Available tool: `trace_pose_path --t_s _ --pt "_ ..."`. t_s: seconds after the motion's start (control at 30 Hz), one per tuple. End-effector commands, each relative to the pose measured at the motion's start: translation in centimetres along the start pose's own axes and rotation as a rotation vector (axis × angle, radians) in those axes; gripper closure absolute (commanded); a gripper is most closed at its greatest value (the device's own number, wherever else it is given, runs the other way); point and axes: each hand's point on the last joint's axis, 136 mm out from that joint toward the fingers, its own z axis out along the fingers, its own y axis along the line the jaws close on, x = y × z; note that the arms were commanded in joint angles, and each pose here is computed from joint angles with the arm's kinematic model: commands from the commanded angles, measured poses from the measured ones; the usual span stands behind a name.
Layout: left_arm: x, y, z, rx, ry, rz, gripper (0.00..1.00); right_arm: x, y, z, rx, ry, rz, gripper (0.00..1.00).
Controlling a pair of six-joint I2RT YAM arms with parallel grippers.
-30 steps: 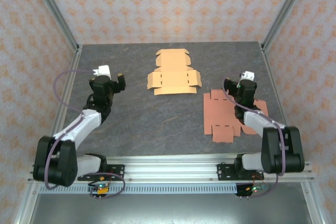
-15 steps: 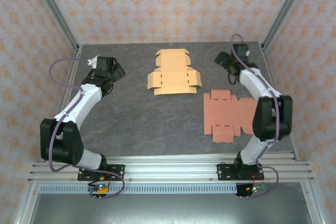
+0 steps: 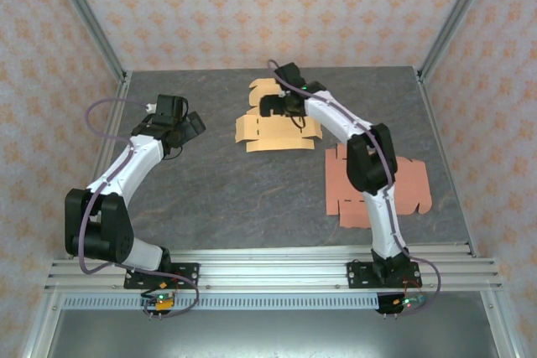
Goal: Fold the paper box
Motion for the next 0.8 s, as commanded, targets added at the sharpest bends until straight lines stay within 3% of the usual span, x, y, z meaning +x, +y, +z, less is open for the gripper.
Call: trace_pose_path --t_s 0.0,0.17,0.4,0.6,0.7,0.77 --pt "0.6 1.7 0.3 -0.044 0.058 -0.036 0.00 2.0 1.5 2.5 0.031 0.087 -0.083 0.08" --pt "0.7 2.5 0.8 -0.031 0.063 -0.062 0.00 5.9 7.2 4.2 -0.019 0.157 -0.290 0.07" --pt "0.7 3.3 1.9 -0.026 0.082 -0.113 0.00 14.1 10.6 4.3 -0.103 0.319 -0.496 0.10" --pt "1.2 2.6 3.9 0.019 0.127 -0.167 0.02 20.2 12.3 -1.9 -0.328 0.416 -0.506 0.12" --pt "1.3 0.8 4.5 0.101 0.146 -0.180 0.03 20.1 11.1 -5.2 -0.323 0.358 -0.484 0.12" --pt "1.7 -0.4 4.7 0.148 0.154 -0.182 0.03 18.1 10.3 -7.2 -0.312 0.260 -0.417 0.12"
